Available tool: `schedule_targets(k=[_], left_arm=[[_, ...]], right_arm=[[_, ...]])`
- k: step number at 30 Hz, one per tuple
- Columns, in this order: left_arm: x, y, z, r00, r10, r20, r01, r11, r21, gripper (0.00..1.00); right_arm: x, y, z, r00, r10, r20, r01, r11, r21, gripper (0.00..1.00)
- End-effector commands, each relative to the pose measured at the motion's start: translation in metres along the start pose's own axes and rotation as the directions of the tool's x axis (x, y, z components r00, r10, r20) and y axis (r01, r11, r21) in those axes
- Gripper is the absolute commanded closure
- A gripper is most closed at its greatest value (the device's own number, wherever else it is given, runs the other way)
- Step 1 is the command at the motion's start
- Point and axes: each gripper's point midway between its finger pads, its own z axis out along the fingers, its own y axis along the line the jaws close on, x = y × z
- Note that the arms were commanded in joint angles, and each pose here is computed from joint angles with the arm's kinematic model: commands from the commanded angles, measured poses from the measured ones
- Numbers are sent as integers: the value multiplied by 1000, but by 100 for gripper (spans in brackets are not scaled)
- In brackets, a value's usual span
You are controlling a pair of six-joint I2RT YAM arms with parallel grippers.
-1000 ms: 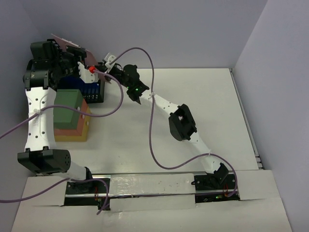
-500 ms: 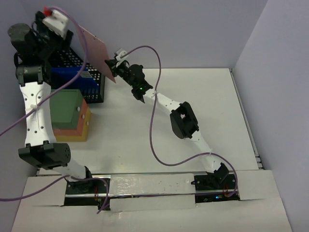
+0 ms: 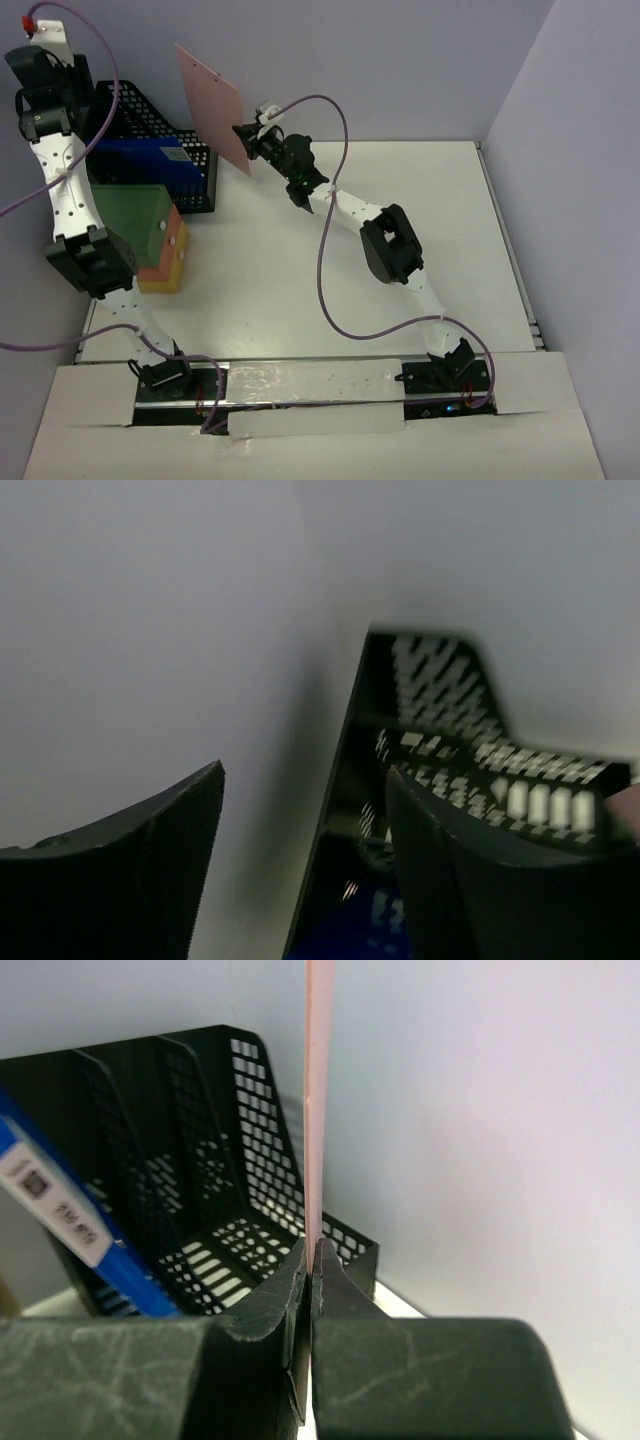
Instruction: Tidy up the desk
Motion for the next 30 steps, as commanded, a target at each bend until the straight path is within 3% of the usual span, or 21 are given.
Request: schedule_targets(k=[1, 5, 9, 12, 14, 17, 21, 27, 30], left_arm=[[38, 23, 7, 993, -3, -121, -5, 998, -68, 25], [82, 33, 29, 977, -35, -211, 16, 996, -88, 25], [101, 36, 36, 970, -56, -238, 39, 996, -74, 31], [112, 26, 38, 967, -44, -253, 43, 999, -8, 40], [134, -1, 36, 948, -31, -316, 72, 990, 120, 40], [157, -18, 36, 925, -15, -380, 91, 979, 184, 43], [176, -37, 30, 905, 6, -425, 128, 950, 286, 58], [161, -70, 17, 938, 46, -344, 129, 873, 470, 100], [148, -86, 14, 959, 82, -271, 83, 834, 546, 100]], right_arm=[[-105, 13, 0, 977, 1, 212, 10, 999, -51, 100], [-109, 21, 0, 975, 20, 219, -5, 998, -68, 100], [-110, 28, 0, 977, 8, 211, 12, 996, -90, 100], [-107, 32, -3, 978, -23, 209, 44, 994, -96, 100], [-104, 33, -3, 980, -25, 198, 45, 994, -97, 100], [-102, 33, -4, 981, -31, 191, 49, 995, -90, 100], [-106, 35, -6, 980, -42, 195, 62, 993, -98, 100], [-118, 27, -12, 974, -46, 221, 68, 993, -95, 100], [-135, 24, -20, 964, -103, 244, 129, 987, -93, 100]])
